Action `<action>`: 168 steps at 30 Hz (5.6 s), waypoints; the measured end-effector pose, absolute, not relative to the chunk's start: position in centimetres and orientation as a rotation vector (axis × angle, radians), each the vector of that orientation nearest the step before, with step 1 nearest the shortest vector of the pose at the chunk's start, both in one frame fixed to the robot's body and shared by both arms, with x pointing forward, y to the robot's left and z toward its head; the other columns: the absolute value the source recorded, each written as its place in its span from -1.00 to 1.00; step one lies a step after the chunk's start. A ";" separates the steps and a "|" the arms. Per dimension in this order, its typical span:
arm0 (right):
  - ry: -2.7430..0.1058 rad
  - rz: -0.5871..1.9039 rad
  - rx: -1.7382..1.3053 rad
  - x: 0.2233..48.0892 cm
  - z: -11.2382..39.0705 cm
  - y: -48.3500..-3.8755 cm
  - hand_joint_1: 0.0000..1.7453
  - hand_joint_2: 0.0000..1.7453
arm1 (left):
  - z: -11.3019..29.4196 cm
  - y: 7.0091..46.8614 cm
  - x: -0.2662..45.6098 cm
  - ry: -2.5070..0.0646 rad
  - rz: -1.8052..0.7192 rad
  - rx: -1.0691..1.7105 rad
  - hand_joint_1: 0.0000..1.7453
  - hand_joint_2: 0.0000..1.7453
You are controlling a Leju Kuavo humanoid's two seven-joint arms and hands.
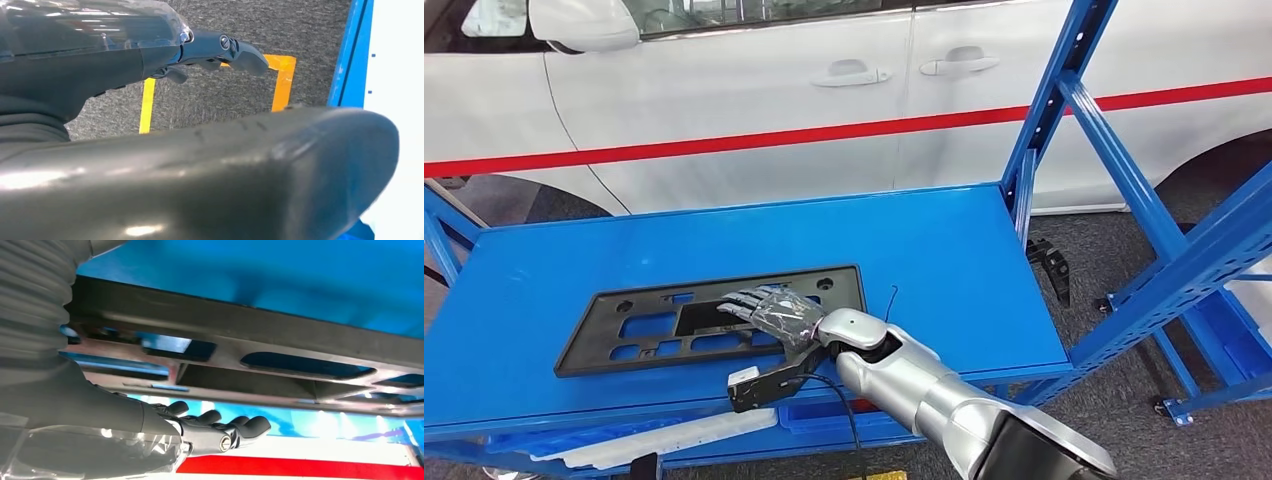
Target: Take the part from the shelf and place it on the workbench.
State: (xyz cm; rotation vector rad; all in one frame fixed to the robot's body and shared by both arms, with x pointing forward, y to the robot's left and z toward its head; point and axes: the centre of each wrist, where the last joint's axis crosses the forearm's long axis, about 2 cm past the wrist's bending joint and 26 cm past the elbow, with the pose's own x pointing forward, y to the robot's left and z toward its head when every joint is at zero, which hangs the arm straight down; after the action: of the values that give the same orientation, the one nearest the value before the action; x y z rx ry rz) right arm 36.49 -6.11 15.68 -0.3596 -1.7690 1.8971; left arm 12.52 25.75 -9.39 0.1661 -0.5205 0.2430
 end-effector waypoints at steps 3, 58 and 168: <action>-1.766 1.900 -0.362 36.5 15.6 -6.2 -1.00 1.00 | -9.5 25.8 12.3 -0.516 0.244 0.167 -1.00 -1.00; -1.968 1.897 -0.848 36.1 17.3 -6.8 1.00 1.00 | -9.4 25.6 12.4 -0.530 0.251 0.164 -1.00 -1.00; -1.836 0.664 1.094 39.4 25.3 -8.8 1.00 1.00 | -9.4 25.2 12.3 -0.512 0.276 0.158 -1.00 1.00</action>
State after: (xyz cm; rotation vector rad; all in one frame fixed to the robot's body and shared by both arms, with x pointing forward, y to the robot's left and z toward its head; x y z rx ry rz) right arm 39.40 -8.78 25.34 1.0936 -1.8358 0.6639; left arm 12.25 25.23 -9.43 0.1580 -0.5123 0.2760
